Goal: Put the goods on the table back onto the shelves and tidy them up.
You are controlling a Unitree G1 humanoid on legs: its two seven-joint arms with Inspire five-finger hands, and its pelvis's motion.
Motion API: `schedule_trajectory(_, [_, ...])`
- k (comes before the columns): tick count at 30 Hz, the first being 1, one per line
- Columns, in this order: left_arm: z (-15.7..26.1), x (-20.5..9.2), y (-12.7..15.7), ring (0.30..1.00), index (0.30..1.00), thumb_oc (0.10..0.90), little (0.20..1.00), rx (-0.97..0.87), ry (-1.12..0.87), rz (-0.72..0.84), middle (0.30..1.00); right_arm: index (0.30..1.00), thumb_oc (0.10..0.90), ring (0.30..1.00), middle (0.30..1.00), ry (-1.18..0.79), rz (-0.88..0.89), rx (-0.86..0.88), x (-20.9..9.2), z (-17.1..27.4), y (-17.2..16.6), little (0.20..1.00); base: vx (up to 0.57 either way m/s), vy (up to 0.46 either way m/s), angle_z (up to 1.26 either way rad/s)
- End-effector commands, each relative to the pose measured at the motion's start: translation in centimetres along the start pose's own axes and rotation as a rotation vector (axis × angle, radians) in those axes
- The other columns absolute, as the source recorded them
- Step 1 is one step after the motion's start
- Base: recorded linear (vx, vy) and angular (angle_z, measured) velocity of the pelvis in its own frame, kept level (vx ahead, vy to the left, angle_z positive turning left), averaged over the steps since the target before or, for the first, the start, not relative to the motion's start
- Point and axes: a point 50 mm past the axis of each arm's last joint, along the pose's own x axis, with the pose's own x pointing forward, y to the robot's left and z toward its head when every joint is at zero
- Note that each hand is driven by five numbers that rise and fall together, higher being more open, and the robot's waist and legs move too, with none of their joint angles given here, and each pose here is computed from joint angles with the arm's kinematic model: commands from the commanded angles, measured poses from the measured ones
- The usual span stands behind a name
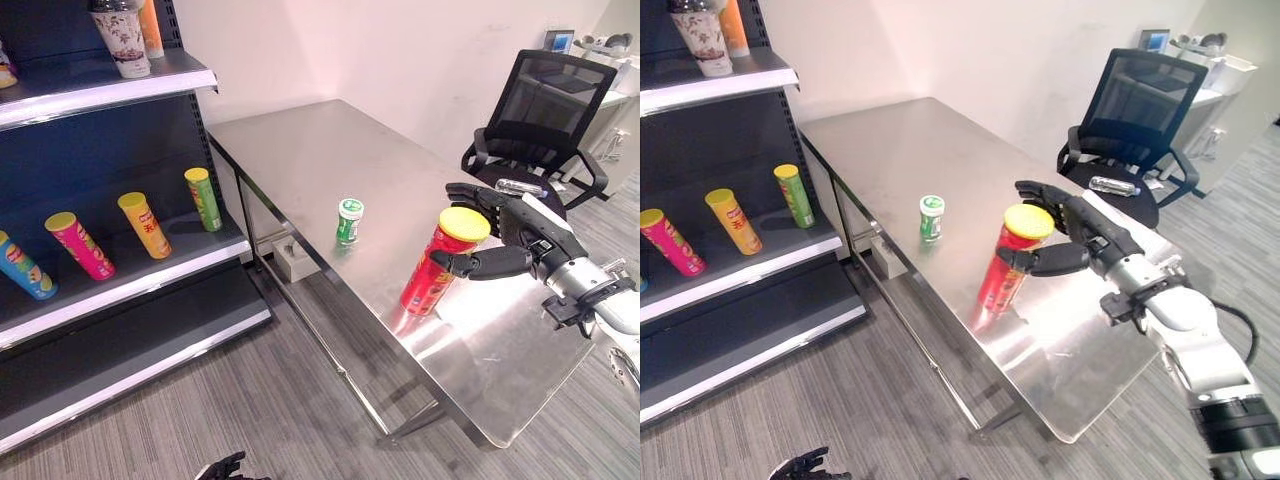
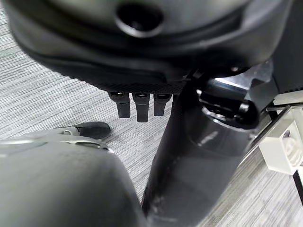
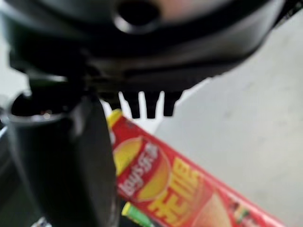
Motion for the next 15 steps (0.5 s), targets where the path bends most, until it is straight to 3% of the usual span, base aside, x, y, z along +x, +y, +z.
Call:
schedule_trajectory(1, [1.70,0.43,0.51,0.900,0.900,0.800,0.900,0.070,-0.044,0.007,0.900,0.900,0.800,0.900,0.900,-0.250,-0.104,-0.075,1.63,5.67,-2.58,0.900,0.00,0.000,0.00])
schedule_trajectory(15, [1.81,0.42,0.51,0.900,0.900,0.800,0.900,0.070,-0.048,0.005,0.900,0.900,0.800,0.900,0.900,-0.238,-0.054,-0.042,2.23,5.53,-2.05,0.900,0.00,0.000,0.00])
